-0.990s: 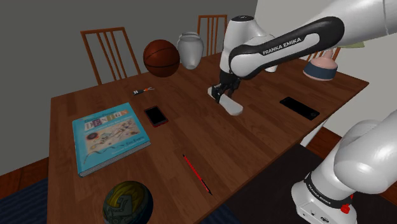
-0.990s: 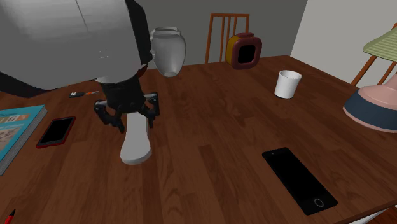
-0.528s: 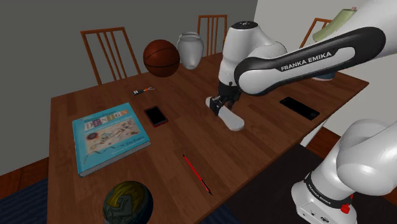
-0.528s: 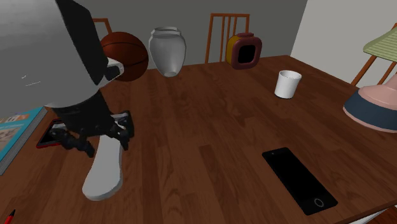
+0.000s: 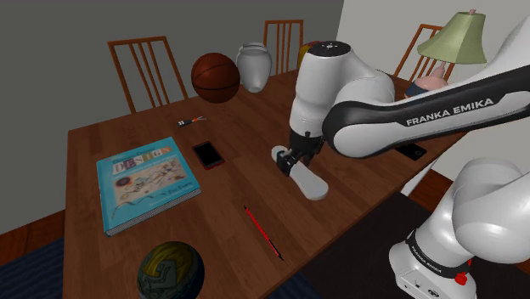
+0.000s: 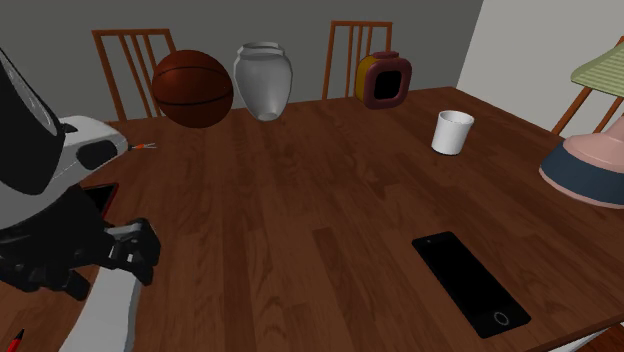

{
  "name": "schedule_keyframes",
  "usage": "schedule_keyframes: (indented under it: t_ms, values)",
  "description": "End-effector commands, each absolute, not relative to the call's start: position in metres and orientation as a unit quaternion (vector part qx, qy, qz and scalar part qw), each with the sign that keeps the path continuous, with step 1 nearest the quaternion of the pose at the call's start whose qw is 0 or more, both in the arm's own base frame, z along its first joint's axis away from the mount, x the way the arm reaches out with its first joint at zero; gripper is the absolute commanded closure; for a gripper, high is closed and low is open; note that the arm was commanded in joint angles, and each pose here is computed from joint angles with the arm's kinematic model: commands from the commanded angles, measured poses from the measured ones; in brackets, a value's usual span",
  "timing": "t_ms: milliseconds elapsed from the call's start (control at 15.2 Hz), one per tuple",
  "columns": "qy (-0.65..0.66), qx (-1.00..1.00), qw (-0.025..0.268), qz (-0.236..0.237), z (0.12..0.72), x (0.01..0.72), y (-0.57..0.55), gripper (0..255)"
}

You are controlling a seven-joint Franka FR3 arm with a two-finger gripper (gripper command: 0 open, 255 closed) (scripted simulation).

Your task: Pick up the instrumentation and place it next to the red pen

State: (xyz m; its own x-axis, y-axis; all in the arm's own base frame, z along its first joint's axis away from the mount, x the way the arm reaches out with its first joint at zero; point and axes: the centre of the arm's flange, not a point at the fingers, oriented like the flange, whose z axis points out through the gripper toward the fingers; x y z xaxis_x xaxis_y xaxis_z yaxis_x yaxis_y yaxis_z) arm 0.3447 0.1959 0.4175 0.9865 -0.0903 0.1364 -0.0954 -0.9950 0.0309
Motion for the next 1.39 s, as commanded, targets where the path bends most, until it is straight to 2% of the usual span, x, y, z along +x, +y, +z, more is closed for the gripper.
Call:
schedule_keyframes:
  t_ms: [0,726,1254,1320]
  values:
    - [-0.047,0.996,0.019,0.068,0.407,0.343,0.198,255]
    - [-0.047,0.996,0.019,0.068,0.346,0.343,0.198,255]
    - [-0.047,0.996,0.019,0.068,0.346,0.343,0.198,255]
    - [-0.047,0.996,0.019,0.068,0.346,0.343,0.198,0]
